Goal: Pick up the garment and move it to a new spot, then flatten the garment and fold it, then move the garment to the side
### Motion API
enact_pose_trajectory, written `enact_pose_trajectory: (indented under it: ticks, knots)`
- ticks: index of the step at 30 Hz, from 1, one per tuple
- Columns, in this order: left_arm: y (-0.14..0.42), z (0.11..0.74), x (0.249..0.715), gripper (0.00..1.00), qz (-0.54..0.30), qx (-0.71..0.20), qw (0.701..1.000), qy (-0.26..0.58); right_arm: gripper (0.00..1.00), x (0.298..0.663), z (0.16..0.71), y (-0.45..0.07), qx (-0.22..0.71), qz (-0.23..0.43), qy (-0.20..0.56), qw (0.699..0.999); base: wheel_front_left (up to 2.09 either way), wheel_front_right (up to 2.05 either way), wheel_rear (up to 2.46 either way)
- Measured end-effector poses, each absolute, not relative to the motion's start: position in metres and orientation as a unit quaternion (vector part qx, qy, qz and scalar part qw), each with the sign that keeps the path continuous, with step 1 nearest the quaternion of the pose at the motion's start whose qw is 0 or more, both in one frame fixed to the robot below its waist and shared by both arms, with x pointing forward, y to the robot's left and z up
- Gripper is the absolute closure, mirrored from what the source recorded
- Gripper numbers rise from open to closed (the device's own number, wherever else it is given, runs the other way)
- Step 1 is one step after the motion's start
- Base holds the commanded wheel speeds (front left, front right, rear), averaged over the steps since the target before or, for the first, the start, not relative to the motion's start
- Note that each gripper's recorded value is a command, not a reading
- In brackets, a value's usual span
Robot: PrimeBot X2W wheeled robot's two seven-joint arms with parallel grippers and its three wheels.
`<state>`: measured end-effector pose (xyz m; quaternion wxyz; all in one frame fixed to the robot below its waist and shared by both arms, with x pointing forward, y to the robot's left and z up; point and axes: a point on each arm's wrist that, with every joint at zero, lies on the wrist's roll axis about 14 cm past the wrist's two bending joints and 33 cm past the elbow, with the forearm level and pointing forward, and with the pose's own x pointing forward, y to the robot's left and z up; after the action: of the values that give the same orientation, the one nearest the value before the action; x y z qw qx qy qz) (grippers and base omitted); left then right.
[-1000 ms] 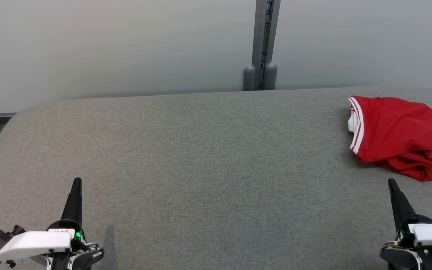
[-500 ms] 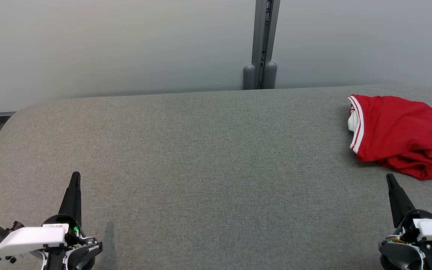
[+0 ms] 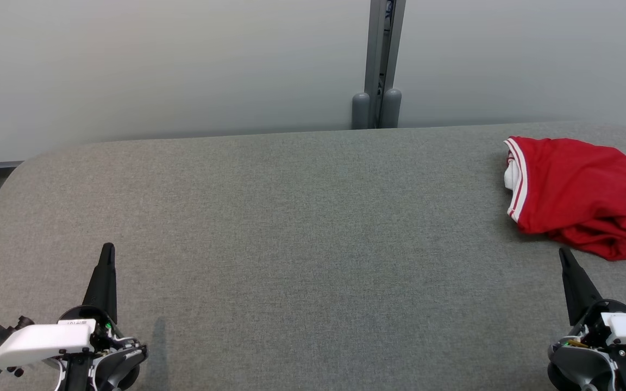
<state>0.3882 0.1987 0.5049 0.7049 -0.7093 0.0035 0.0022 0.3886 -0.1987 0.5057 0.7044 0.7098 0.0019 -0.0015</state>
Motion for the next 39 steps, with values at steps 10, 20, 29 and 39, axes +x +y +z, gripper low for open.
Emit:
enact_pose_trajectory:
  ticks: [10,20,29,39]
  knots:
    - [0.1987,0.5049,0.3882,1.00,0.002,-0.709,0.705,0.004,1.00,0.3886,0.5058,-0.1987,0.710,-0.002,0.002,0.704,0.00,0.00,0.00]
    - [0.1987,0.5048,0.3882,1.00,0.002,-0.709,0.705,0.004,1.00,0.3886,0.5058,-0.1987,0.710,-0.001,0.002,0.704,0.00,0.00,0.00]
    - [0.1987,0.5048,0.3882,1.00,0.002,-0.709,0.705,0.004,1.00,0.3886,0.5058,-0.1987,0.710,-0.001,0.002,0.704,0.00,0.00,0.00]
    - [0.1987,0.5048,0.3882,1.00,0.002,-0.709,0.705,0.004,1.00,0.3886,0.5058,-0.1987,0.710,-0.001,0.002,0.704,0.00,0.00,0.00]
